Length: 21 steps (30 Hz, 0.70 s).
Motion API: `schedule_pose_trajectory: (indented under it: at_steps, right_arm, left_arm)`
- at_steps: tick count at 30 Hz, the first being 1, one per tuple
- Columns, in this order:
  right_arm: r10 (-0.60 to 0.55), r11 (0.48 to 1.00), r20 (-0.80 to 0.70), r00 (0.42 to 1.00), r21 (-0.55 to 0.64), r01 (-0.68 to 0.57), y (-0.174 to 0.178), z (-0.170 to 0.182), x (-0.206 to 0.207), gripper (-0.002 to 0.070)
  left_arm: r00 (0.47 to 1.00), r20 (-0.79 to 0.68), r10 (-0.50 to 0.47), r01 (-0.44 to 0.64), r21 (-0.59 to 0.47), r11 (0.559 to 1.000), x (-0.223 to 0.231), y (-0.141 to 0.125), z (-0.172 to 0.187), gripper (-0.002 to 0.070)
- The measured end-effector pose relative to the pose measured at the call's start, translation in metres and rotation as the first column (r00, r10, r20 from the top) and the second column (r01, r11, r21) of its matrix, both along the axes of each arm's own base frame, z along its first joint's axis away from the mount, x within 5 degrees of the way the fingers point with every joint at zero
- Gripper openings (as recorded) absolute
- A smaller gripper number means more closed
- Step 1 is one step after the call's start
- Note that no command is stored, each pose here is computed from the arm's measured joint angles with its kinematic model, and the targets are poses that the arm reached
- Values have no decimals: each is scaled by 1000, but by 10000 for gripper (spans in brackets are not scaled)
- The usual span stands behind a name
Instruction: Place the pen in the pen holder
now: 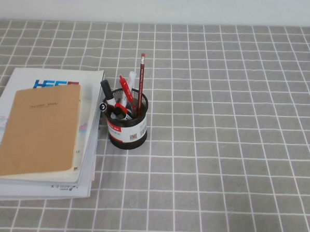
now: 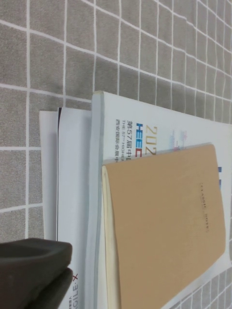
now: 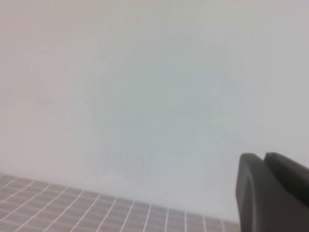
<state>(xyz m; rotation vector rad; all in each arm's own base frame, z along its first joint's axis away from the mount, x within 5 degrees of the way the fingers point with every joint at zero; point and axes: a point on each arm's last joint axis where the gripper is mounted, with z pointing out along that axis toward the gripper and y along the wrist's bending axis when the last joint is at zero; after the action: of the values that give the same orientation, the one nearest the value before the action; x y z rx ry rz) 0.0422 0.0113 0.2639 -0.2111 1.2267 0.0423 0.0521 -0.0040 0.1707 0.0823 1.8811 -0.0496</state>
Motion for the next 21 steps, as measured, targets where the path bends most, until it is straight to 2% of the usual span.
schedule_pose_trajectory:
  at_steps: [5,12,18,21]
  right_arm:
    - [20,995,-72,997,99,-13,-1,-20,6,-13]
    - [28,986,-154,988,170,-2,-2,-45,11,-13]
    - [-1,981,-274,962,188,55,-5,-58,14,-13]
    - [1,990,-349,937,134,49,-3,-66,14,-13]
  left_arm:
    - [1000,0,0,0,0,1000,0,0,0,-5]
    - [1000,0,0,0,0,1000,0,0,0,-5]
    - [1000,0,0,0,0,1000,0,0,0,-5]
    - [1000,0,0,0,0,1000,0,0,0,-5]
